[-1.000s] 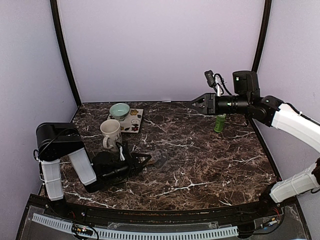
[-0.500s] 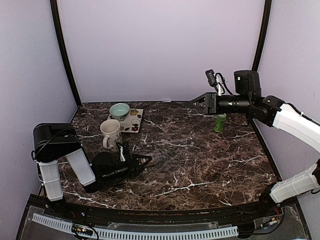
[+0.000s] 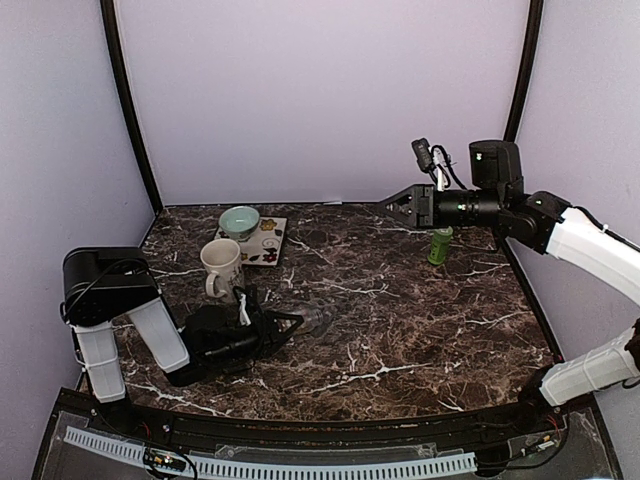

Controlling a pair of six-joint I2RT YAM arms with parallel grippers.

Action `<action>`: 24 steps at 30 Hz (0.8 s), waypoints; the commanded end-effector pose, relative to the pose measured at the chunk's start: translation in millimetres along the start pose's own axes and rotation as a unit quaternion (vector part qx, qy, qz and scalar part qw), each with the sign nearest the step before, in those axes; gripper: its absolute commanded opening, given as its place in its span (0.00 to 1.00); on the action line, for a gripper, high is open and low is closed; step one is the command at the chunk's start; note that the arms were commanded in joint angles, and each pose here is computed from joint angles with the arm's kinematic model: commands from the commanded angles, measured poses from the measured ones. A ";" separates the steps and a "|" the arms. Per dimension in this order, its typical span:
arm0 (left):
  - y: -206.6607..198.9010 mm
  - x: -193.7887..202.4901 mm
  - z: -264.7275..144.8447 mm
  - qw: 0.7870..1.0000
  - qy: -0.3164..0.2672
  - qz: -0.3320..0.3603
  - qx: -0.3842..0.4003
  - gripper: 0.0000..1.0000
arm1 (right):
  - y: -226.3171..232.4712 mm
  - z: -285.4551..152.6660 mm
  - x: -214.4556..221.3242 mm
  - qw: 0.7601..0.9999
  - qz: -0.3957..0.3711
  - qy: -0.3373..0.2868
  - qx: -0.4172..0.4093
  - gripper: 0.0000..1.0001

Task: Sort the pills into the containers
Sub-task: Pour the pill into the compartment of the pill container.

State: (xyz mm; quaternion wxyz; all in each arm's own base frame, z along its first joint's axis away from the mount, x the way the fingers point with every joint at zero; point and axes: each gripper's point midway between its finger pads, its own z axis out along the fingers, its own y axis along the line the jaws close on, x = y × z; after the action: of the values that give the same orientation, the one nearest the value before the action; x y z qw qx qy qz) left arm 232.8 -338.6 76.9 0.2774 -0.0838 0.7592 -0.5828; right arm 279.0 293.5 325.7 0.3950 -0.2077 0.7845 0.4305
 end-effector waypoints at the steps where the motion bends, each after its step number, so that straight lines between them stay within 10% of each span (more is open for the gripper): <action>1: -8.8 -3.3 -4.0 1.000 -0.008 0.012 0.002 0.00 | 6.0 -6.7 -8.0 1.000 -0.011 -0.019 -0.012 0.36; 24: -4.4 -0.5 -0.4 1.000 -0.002 0.019 -0.023 0.00 | 5.8 -6.7 -7.1 1.000 -0.012 -0.017 -0.012 0.36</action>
State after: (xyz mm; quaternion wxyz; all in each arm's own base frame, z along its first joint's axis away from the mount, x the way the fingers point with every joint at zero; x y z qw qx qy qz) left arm 229.4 -335.8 64.3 0.2704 -0.0861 0.7842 -0.5518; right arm 278.0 294.1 325.8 0.3933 -0.2094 0.7838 0.4326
